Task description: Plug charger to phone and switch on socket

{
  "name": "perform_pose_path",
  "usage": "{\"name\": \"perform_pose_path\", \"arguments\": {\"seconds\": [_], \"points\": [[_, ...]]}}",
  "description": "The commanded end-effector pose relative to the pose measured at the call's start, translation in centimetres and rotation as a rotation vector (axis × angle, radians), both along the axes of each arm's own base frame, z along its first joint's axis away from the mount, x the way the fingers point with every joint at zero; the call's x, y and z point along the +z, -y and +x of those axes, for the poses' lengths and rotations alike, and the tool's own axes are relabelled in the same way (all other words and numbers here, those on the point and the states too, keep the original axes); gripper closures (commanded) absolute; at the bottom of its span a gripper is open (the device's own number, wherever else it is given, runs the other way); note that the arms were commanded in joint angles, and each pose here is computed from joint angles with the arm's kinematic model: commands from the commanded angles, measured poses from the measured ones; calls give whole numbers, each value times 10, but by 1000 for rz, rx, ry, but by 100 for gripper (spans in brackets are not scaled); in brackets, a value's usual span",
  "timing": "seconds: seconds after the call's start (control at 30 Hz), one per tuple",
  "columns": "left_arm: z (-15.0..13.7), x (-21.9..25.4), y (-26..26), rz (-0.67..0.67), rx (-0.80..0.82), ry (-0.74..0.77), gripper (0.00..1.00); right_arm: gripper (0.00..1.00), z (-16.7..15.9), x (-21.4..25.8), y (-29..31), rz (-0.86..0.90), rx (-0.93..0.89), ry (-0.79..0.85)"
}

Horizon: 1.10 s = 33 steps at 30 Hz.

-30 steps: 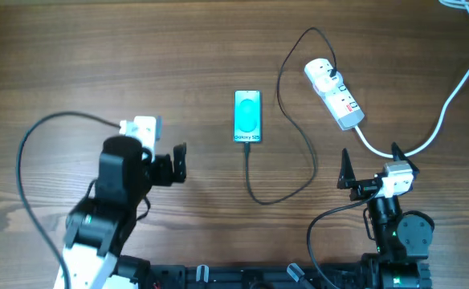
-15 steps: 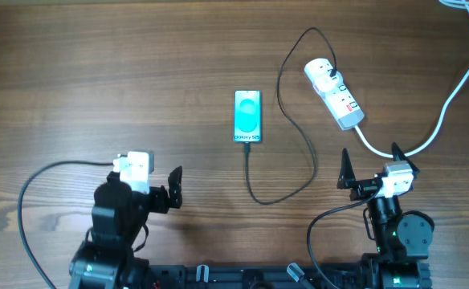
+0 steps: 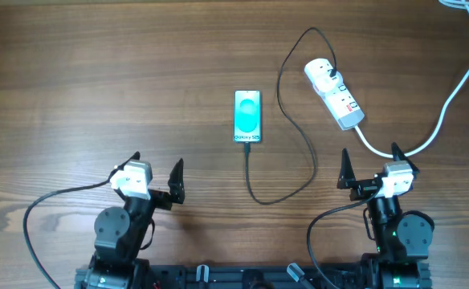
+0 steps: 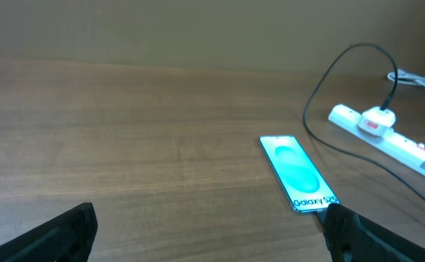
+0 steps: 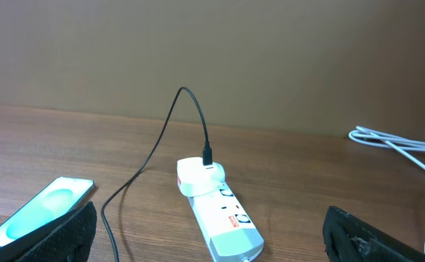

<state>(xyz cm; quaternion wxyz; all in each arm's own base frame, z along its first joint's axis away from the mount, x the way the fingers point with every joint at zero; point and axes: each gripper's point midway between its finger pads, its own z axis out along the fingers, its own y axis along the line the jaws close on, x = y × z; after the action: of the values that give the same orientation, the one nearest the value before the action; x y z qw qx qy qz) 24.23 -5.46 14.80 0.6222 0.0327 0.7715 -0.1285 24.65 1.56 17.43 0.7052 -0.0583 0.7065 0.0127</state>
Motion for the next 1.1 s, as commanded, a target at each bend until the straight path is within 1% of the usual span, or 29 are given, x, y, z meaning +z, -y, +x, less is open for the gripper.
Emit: {"name": "perform_pose_path", "arguments": {"seconds": [0.0, 0.17, 0.43, 0.6, 0.87, 1.07], "points": [[-1, -5, -3, 14, 10, 37, 0, 0, 0, 2, 1, 14, -10, 11], [0, 11, -18, 3, 71, 121, 0, 0, 0, 2, 1, 14, -10, 11], [2, 10, -39, 9, 153, 120, 0, 0, 0, 2, 1, 14, -10, 11], [2, 10, -40, 88, 147, 131, 0, 0, 0, 2, 1, 14, -10, 11], [3, 8, -50, 97, 197, 123, 0, 1, 0, 2, 1, 14, -10, 11], [3, 8, -51, 97, 203, 122, 0, 0, 0, 2, 1, 14, -10, 10]]}}
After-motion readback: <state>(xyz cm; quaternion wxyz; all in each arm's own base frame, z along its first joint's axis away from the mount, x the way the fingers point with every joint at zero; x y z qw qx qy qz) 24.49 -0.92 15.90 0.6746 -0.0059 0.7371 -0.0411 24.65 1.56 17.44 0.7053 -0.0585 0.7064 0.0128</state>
